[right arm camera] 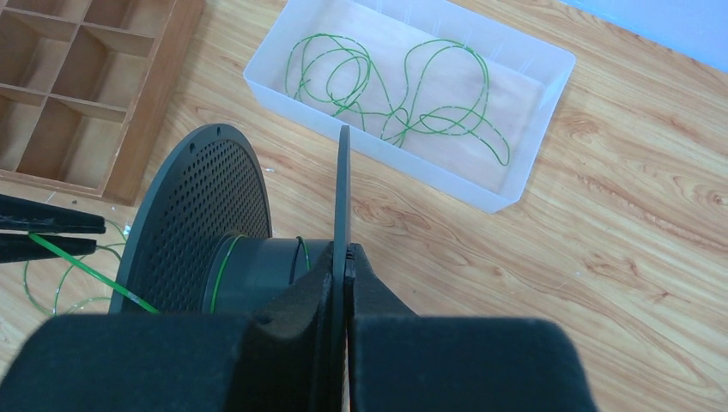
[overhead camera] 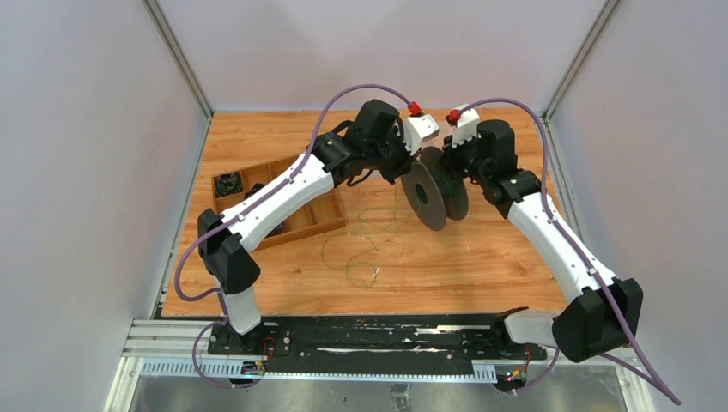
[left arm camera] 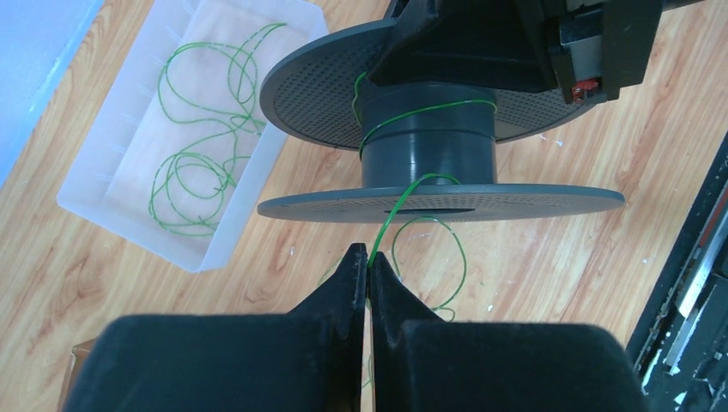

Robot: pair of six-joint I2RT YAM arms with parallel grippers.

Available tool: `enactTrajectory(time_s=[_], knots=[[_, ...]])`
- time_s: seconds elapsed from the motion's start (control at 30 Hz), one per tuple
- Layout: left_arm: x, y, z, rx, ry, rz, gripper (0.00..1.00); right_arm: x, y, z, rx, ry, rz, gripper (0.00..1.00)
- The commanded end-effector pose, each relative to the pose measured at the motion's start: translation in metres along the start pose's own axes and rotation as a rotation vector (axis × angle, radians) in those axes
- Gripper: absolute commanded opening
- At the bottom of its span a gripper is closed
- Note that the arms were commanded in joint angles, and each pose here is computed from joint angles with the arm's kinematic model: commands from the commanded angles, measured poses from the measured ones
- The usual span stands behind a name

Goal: Wrap the cables
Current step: Wrap the cable around the cable reel.

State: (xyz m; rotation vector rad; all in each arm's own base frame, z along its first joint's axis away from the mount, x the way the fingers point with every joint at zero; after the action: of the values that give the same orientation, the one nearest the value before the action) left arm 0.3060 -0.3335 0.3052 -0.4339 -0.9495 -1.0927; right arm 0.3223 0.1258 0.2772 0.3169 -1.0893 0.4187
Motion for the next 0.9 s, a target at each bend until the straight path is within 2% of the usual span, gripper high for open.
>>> enactTrajectory(time_s=[0.0, 0.43, 0.87], knots=[[0.015, 0.003, 0.019, 0.011, -0.057, -0.001, 0.0, 0.01, -0.003, 0.008, -0.002, -0.057, 0.05, 0.01], [0.013, 0.031, 0.028, 0.062, -0.055, 0.033, 0.0, 0.004, 0.004, 0.016, 0.073, -0.053, 0.115, 0.01], [-0.017, 0.051, 0.033, 0.094, -0.007, 0.078, 0.0, 0.004, 0.014, 0.027, 0.162, -0.05, 0.162, 0.01]])
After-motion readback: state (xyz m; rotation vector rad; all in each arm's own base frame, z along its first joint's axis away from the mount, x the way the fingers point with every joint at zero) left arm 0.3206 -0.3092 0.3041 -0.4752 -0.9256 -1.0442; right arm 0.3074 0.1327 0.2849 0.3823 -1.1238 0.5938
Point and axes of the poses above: each gripper's point midway between its finger pads, its own z axis back along the fingers, its own y axis along the line the jaws close on, x = y × z, the point moved 6 cm from there along z, back along the fingers, and after that the axes turned 4 degrees about -z, right-handed, at the moved point
